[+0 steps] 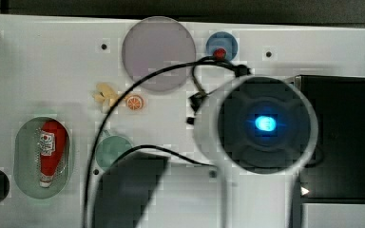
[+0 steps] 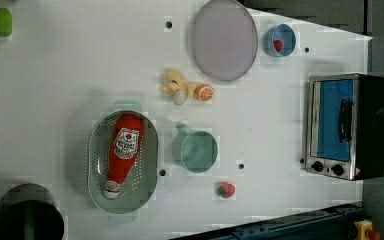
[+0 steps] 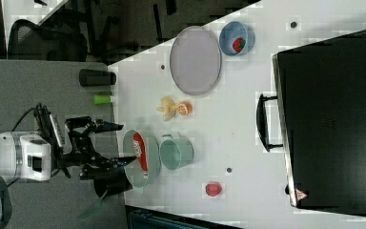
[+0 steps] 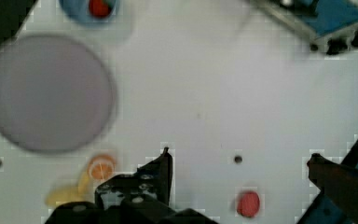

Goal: Pick Ketchup from the table and place it in strainer.

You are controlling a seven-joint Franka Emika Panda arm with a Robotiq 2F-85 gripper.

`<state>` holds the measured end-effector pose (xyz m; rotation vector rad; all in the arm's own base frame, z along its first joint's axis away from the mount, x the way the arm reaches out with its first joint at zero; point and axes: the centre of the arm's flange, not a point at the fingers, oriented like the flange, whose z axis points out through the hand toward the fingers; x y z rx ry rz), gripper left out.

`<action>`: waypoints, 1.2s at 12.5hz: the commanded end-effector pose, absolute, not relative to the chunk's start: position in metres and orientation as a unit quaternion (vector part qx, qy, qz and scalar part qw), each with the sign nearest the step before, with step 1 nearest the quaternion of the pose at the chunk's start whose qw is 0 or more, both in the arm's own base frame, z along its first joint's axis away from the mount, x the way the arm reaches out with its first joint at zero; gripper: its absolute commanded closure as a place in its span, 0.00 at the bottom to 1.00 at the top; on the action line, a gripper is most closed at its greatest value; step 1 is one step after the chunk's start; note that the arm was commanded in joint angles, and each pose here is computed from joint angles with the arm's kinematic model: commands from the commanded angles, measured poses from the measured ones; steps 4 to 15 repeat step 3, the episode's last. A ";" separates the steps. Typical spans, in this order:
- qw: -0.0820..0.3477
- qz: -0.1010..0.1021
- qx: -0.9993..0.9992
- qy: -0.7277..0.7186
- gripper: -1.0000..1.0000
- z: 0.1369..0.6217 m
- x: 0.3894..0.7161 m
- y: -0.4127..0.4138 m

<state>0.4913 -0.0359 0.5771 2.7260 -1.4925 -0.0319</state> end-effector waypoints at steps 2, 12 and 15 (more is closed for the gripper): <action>0.009 -0.008 0.893 -0.450 0.00 0.585 0.491 -0.015; 0.010 -0.009 0.893 -0.450 0.00 0.584 0.491 -0.014; 0.010 -0.009 0.893 -0.450 0.00 0.584 0.491 -0.014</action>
